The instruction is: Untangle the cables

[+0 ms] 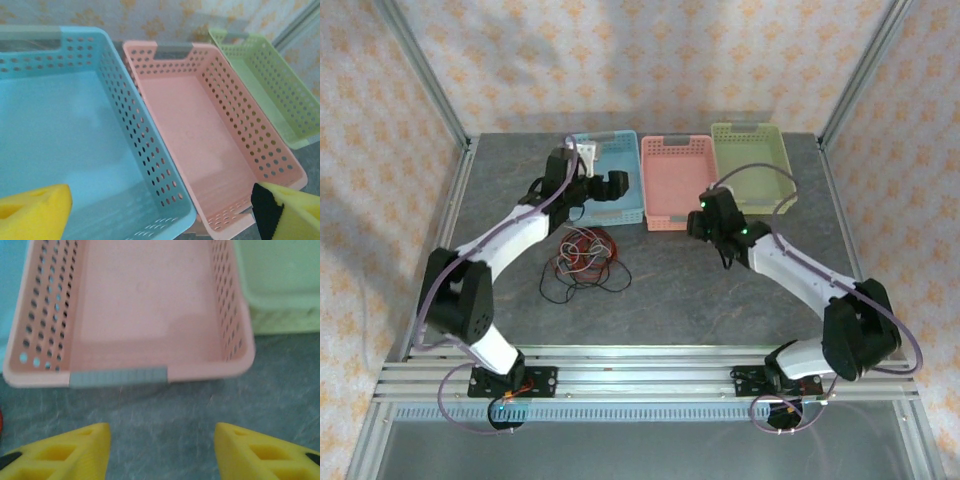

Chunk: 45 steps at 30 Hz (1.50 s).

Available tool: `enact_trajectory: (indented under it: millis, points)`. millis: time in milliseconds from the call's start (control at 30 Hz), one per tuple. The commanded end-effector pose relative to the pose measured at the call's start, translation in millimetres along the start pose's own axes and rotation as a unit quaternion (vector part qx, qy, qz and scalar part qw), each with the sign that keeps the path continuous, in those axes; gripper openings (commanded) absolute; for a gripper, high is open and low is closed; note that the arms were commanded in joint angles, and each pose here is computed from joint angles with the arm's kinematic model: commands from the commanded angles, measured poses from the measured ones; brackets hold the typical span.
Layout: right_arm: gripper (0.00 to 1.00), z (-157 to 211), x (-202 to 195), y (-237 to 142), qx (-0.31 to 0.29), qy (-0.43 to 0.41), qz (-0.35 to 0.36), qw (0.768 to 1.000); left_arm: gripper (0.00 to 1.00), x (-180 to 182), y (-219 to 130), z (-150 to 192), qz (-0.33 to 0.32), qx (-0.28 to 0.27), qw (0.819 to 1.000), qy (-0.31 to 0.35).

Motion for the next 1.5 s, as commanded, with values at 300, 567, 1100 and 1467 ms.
enact_trajectory:
  millis: [300, 567, 1100, 1467]
  points:
    - [0.5, 25.3, 31.4, 33.3, -0.003, 0.052, -0.035, 0.998, 0.95, 10.2, -71.1, 52.2, -0.16, -0.072, 0.983, -0.057]
    - [0.48, 18.9, 44.1, 61.9, -0.017, 0.047, 0.001, 0.999, 0.95, 13.2, -82.7, 62.6, -0.186, -0.059, 0.979, -0.053]
    - [0.47, -1.7, 57.8, 89.0, -0.042, 0.032, 0.033, 0.998, 0.95, 19.1, -96.1, 75.9, -0.212, -0.053, 0.974, -0.06]
    - [0.48, 5.6, 61.3, 49.1, -0.039, 0.004, -0.051, 0.998, 0.94, 29.4, -103.8, 90.1, -0.22, -0.026, 0.971, -0.089]
Point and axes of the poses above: each hand's point on the last joint's axis, 136 mm out from that joint toward the fingers, its own y axis out along the fingers, its own x axis along the line the jaws close on, z = x × y, the point moved 10 cm from there along -y, back along the fingers, and after that the axes turned 14 degrees about y, right-handed, at the moved point
